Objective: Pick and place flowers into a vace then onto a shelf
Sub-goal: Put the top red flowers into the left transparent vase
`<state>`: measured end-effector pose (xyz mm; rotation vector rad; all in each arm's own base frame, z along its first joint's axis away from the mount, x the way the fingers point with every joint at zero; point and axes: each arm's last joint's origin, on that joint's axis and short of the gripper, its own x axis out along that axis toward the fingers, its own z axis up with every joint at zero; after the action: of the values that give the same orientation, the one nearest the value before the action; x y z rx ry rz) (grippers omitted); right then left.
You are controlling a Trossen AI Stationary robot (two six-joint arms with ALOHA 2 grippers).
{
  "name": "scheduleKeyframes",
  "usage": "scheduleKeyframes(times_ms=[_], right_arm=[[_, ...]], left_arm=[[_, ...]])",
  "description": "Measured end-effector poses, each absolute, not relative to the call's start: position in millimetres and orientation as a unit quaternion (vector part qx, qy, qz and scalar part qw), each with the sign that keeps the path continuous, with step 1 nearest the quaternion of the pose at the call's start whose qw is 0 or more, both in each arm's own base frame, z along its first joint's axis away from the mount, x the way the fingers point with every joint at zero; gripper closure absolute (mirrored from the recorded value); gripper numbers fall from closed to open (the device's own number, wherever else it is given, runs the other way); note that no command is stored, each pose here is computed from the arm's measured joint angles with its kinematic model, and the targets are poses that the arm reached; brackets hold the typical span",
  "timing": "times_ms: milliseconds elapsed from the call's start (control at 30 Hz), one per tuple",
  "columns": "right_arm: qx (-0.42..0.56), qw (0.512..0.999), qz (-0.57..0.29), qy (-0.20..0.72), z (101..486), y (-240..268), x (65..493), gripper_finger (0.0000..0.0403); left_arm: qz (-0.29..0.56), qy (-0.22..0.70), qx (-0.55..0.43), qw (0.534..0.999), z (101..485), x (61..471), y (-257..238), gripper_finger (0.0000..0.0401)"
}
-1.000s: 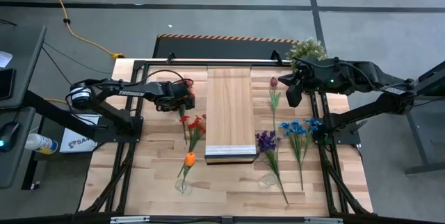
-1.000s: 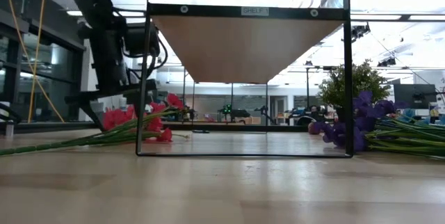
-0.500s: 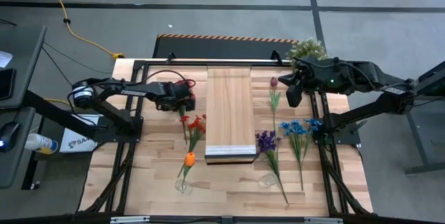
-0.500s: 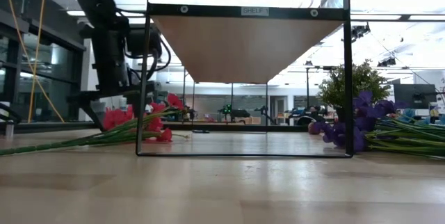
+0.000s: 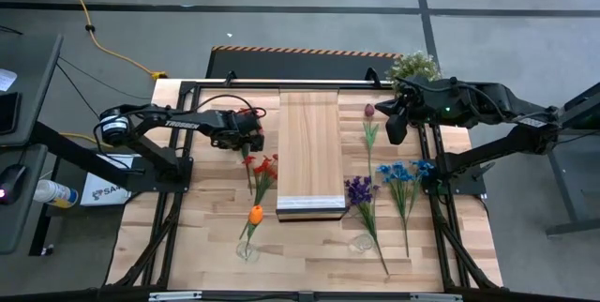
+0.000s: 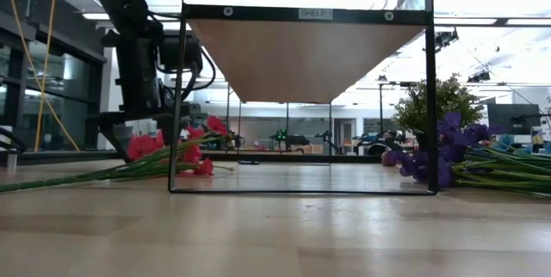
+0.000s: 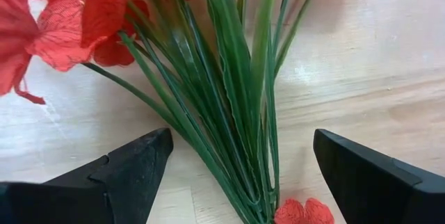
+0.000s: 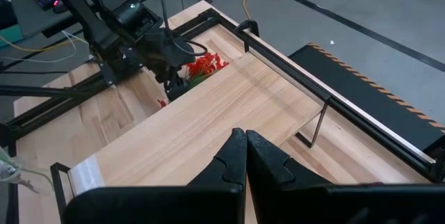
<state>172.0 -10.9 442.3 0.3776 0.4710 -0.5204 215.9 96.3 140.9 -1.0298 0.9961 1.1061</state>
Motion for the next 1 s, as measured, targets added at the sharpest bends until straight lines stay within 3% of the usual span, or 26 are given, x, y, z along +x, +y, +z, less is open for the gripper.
scheduleKeyframes(times_ms=[1000], right_arm=[[0.179, 0.923, -0.252, 0.231, 442.3, -11.0, 172.0, 0.0402]], left_arm=[[0.499, 0.421, -0.432, 0.622, 141.1, 215.6, 98.2, 0.0006]])
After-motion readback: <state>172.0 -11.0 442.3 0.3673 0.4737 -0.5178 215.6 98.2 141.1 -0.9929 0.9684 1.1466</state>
